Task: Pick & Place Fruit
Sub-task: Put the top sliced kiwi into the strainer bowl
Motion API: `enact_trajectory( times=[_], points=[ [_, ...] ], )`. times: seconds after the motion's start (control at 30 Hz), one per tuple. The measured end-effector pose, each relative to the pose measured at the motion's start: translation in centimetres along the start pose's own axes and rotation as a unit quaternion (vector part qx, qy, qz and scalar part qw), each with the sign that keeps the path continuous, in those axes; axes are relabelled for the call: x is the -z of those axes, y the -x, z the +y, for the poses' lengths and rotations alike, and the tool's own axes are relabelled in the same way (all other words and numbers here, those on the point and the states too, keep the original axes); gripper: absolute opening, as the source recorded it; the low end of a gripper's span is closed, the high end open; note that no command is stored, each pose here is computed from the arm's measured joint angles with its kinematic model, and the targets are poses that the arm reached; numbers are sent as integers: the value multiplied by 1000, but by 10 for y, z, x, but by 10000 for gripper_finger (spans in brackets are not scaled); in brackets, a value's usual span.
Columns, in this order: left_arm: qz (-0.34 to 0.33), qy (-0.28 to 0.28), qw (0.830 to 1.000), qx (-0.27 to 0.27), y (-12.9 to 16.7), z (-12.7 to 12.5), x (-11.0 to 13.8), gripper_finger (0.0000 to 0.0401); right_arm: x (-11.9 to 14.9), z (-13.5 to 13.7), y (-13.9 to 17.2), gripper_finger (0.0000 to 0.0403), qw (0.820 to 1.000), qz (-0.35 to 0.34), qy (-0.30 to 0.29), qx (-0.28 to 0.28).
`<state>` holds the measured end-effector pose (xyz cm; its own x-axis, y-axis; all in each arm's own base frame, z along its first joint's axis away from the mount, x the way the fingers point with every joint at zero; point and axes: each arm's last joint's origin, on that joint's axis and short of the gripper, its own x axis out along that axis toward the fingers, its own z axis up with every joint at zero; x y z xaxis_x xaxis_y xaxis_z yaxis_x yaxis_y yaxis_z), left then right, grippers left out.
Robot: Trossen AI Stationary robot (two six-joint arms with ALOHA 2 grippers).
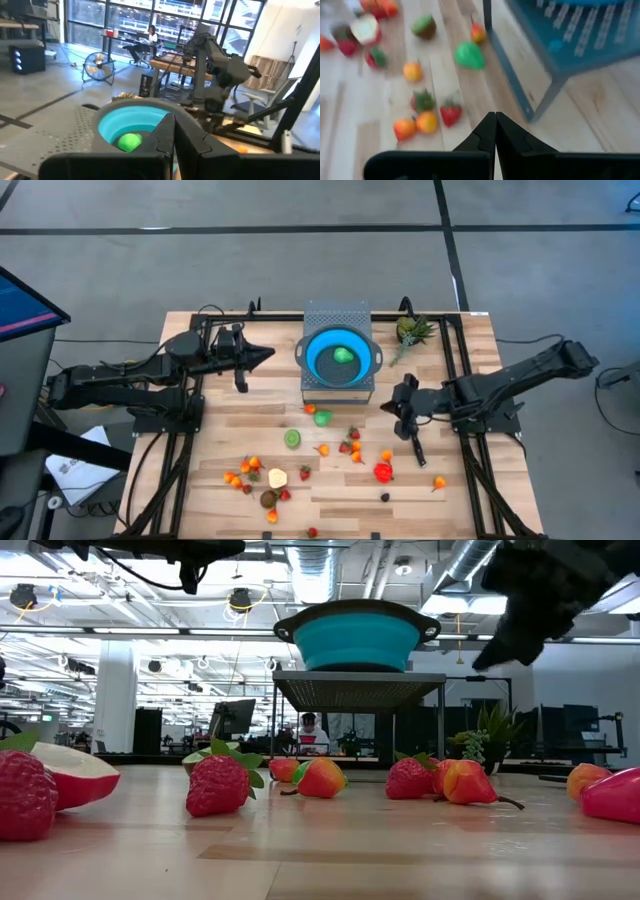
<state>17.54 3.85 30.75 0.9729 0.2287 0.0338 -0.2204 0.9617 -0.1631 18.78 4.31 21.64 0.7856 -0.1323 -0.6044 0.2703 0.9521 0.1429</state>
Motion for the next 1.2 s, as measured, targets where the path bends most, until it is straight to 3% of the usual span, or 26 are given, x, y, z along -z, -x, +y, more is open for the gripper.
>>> enact_trajectory(
  times=[0.17, 0.3, 0.43, 0.57, 1.0, 1.2],
  points=[
    [14, -23, 1000, 9, -4, -3, 4, 1, -18, 5, 4, 0, 994, -104, -15, 3],
    [46, -24, 998, 31, -13, -12, 19, 1, -26, 10, 0, 0, 990, -142, 2, -6],
    [103, -21, 993, 46, -24, -26, 45, 1, -25, 12, -4, 0, 990, -141, 11, -6],
    [130, -34, 991, 27, -30, -38, 60, 1, -21, 13, -4, 0, 993, -120, -6, -8],
    [151, 29, 988, -13, -22, -89, 85, 1, -22, 12, -4, 0, 992, -125, 27, -5],
    [139, 3, 990, -35, -27, -98, 83, 1, -17, 18, -3, 0, 993, -110, -7, -31]
  ],
)
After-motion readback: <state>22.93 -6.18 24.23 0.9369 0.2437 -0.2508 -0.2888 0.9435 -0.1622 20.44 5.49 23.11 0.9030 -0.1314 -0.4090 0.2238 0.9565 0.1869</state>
